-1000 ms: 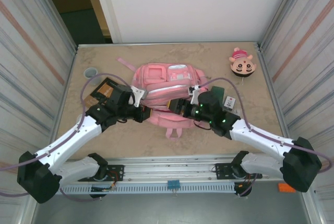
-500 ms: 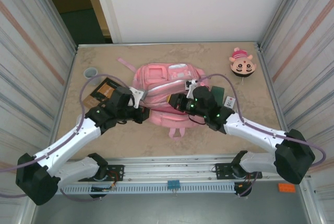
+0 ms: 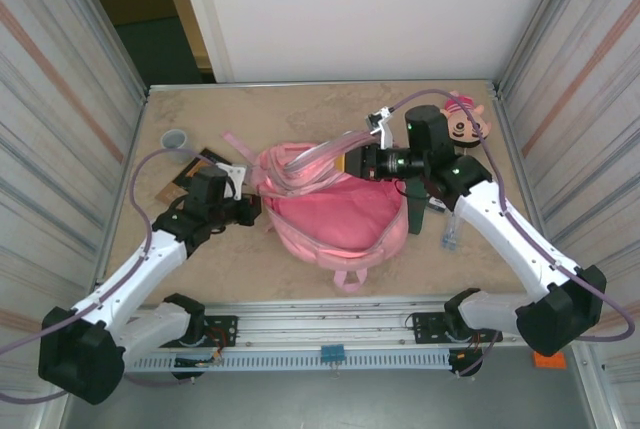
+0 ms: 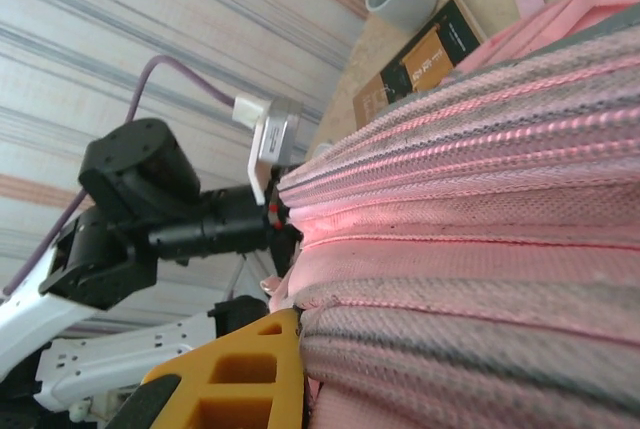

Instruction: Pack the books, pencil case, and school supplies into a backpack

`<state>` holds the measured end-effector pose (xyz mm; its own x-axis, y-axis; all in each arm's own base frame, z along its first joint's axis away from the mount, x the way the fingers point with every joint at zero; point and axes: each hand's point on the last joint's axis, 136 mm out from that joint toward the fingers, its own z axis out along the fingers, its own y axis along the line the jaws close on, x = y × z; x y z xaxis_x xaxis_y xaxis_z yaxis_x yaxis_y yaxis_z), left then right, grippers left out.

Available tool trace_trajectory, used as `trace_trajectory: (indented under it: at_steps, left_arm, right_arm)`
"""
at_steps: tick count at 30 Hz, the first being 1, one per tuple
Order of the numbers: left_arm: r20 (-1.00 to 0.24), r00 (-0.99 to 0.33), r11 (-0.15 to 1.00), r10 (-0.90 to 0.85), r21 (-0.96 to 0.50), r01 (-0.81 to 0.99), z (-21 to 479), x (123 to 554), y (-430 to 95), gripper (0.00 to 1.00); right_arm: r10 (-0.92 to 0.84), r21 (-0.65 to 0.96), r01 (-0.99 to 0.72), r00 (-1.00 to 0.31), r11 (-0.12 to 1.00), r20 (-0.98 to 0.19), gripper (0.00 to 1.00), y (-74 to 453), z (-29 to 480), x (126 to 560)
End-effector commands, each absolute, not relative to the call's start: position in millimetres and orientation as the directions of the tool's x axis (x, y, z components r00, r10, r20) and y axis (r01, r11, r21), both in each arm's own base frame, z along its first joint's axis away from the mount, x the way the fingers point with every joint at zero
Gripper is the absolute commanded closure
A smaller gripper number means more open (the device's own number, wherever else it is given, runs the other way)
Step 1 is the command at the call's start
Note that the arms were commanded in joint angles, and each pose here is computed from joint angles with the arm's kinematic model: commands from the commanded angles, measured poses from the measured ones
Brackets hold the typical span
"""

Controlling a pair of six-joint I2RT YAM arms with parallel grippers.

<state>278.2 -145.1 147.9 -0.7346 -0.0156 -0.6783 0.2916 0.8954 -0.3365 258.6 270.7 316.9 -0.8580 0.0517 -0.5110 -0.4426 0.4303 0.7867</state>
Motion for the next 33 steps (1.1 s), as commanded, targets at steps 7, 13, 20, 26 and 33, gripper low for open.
trace_trajectory:
  at_steps: [7,13,20,26,33]
  left_arm:
    - [-0.692,-0.715,0.958,-0.097,-0.258,0.121,120.6,328.2,-103.6,0.89]
    - [-0.714,-0.687,0.939,-0.133,-0.314,0.144,157.1,323.1,-109.6,0.48]
    - [-0.743,-0.637,0.917,-0.205,-0.374,0.141,203.1,295.3,-104.2,0.41]
    - [-0.714,-0.66,0.897,-0.234,-0.42,0.136,205.9,281.5,-106.7,0.41]
    - [-0.687,-0.672,0.893,-0.275,-0.442,0.087,192.4,281.1,-103.7,0.41]
  right_arm:
    - [0.023,0.75,-0.614,-0.77,0.247,-0.638,1.0,274.5,381.6,247.0]
    - [0.098,0.739,-0.579,-0.761,0.345,-0.642,1.0,280.6,364.4,273.9]
    - [0.204,0.695,-0.568,-0.691,0.442,-0.694,1.0,302.9,337.8,312.2]
    - [0.289,0.684,-0.501,-0.651,0.531,-0.701,1.0,314.0,305.1,354.2]
    - [0.251,0.693,-0.459,-0.702,0.557,-0.667,0.99,326.4,255.6,367.3]
